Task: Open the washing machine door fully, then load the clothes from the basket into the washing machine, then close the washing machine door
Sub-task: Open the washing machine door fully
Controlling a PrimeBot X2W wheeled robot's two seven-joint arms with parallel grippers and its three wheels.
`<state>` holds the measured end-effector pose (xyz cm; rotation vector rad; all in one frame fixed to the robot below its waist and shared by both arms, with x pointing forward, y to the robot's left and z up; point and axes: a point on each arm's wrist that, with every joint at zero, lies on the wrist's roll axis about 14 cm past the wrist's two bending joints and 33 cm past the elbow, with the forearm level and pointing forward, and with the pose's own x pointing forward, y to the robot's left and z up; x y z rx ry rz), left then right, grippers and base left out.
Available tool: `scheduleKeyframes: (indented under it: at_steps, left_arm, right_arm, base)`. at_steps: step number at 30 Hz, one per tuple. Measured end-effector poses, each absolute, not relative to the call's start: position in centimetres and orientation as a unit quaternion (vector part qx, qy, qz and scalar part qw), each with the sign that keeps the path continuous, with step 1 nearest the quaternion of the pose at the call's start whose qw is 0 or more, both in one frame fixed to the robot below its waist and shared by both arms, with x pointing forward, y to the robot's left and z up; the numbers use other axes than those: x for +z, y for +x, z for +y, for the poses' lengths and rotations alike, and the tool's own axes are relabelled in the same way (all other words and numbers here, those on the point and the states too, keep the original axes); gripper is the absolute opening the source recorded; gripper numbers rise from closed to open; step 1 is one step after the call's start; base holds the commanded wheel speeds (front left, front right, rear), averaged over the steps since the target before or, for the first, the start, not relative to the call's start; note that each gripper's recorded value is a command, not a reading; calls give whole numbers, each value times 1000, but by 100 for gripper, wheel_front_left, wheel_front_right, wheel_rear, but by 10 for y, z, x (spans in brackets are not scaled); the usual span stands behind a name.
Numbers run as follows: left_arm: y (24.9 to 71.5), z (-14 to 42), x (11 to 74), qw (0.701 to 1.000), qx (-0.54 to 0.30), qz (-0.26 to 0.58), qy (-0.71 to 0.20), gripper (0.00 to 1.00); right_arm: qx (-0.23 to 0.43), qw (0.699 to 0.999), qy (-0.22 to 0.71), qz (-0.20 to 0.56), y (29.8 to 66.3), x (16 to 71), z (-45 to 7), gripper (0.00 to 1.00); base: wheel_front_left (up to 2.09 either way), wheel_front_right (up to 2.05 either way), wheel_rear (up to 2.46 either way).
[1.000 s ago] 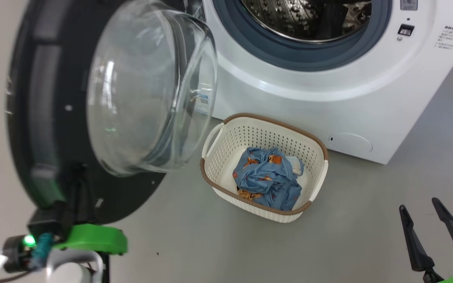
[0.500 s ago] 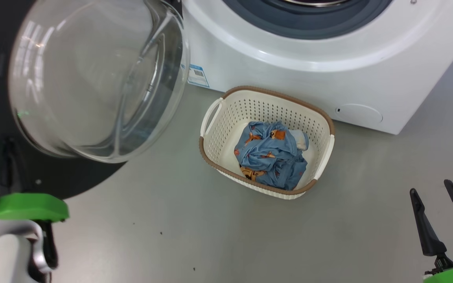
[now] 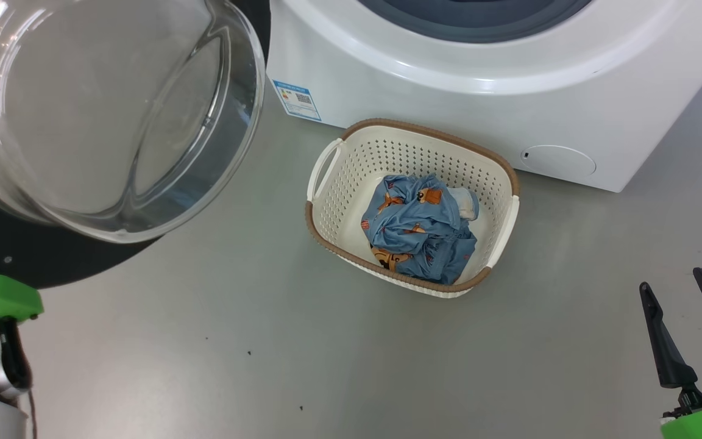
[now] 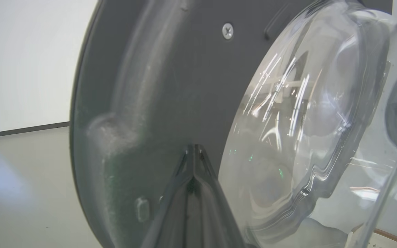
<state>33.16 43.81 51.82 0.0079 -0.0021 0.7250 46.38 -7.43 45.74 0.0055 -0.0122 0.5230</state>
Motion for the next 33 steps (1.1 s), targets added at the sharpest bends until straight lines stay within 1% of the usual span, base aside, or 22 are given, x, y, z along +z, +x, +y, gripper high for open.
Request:
scheduleKeyframes:
  at_steps: [7, 12, 17, 27, 30, 33]
  left_arm:
    - [328, 446, 524, 931, 364, -10, 7, 0]
    - [325, 437, 526, 930, 366, -24, 5, 0]
    - [308, 425, 523, 927, 373, -36, 1, 0]
    - [284, 371, 535, 939, 337, -65, 19, 0]
    - [281, 348, 534, 948, 310, -63, 18, 0]
    - [288, 317, 528, 964, 260, -56, 9, 0]
  right_arm:
    - [257, 966, 1, -10, 463, 461, -76, 100]
    - [255, 967, 1, -15, 463, 465, -76, 100]
    - [250, 968, 3, -21, 462, 470, -78, 100]
    - [234, 972, 10, -32, 452, 483, -84, 100]
    - [224, 974, 12, -38, 449, 489, -88, 100]
    - [217, 975, 10, -44, 445, 495, -92, 100]
  base:
    - [0, 0, 0]
    - [0, 0, 0]
    - [0, 0, 0]
    - [0, 0, 0]
    - [0, 0, 0]
    - [0, 0, 0]
